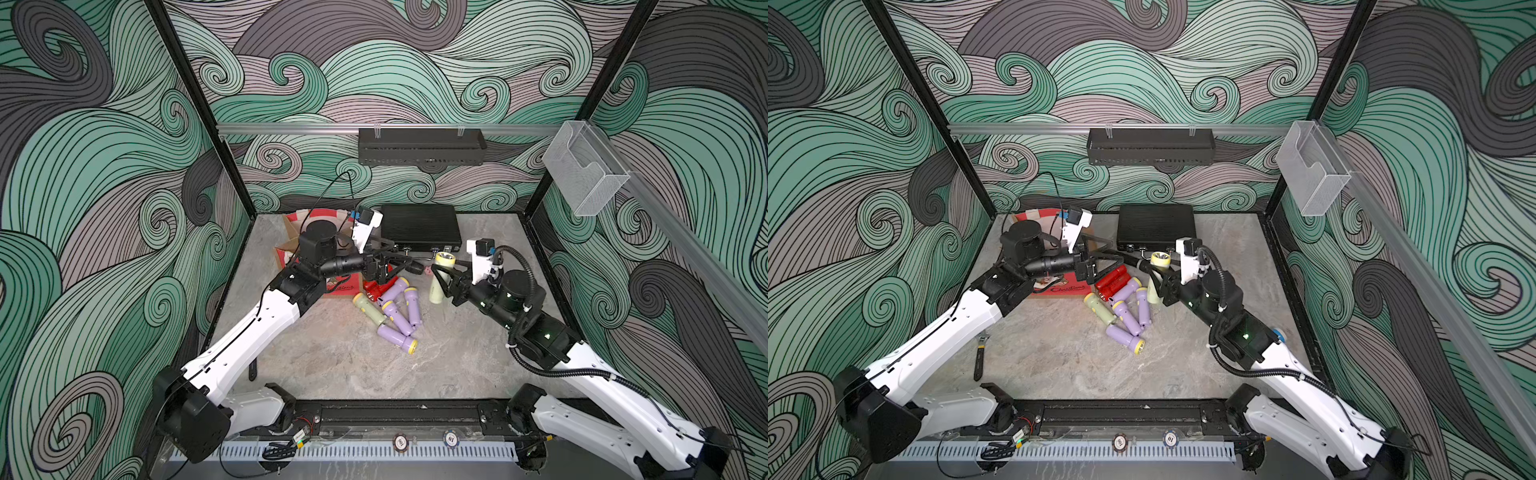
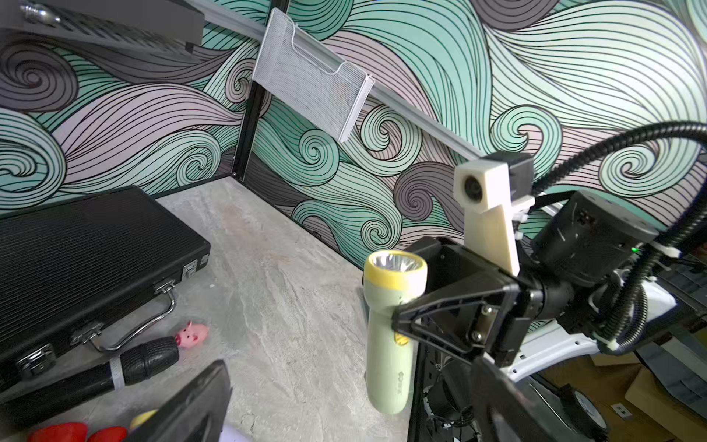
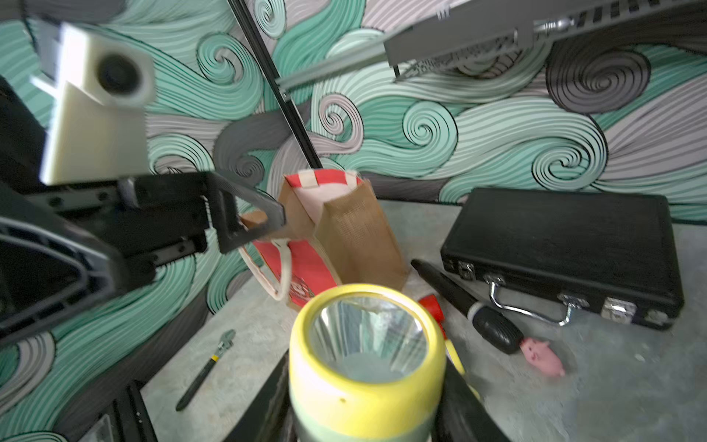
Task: Put the flashlights into the tote bags
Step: Pick up the flashlight from the center of the board.
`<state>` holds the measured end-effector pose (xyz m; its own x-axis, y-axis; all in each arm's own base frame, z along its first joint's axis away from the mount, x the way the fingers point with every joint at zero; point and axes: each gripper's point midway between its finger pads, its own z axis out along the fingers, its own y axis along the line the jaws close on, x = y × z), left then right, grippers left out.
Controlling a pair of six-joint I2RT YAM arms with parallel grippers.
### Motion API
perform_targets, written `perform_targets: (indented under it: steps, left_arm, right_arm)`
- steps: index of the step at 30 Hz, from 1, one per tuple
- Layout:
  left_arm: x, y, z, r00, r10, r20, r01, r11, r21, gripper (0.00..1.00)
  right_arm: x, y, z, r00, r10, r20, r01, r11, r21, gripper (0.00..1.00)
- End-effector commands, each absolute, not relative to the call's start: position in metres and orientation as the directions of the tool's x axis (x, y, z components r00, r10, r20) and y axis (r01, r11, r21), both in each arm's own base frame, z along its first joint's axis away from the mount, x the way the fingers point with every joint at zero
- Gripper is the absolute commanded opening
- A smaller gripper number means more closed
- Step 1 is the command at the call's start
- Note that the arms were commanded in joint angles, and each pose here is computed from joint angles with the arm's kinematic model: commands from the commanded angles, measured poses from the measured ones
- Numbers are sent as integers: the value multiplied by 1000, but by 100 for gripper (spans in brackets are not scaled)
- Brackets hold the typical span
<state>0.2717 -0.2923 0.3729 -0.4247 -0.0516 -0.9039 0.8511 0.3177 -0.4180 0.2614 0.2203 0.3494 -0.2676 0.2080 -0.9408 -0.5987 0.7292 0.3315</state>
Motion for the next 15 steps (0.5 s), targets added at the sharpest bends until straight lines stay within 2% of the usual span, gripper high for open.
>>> perform_targets:
  steps: [1,6,15]
  left_arm:
    - [252,-300,407,-393,-92,-915,896,183,-404,99]
    - [241,-310,416,-406,-56,-912,909,76,-409,98]
    - [236,-328,417,-380,-37,-924,925,17,-381,95]
  right_arm:
    - [254,227,419,-149,355,-923,-696,625,353,0]
    - [253,235,452,-111,398,-911,-745,573,341,0]
    - [252,254,459,-134,431,-892,-806,476,351,0]
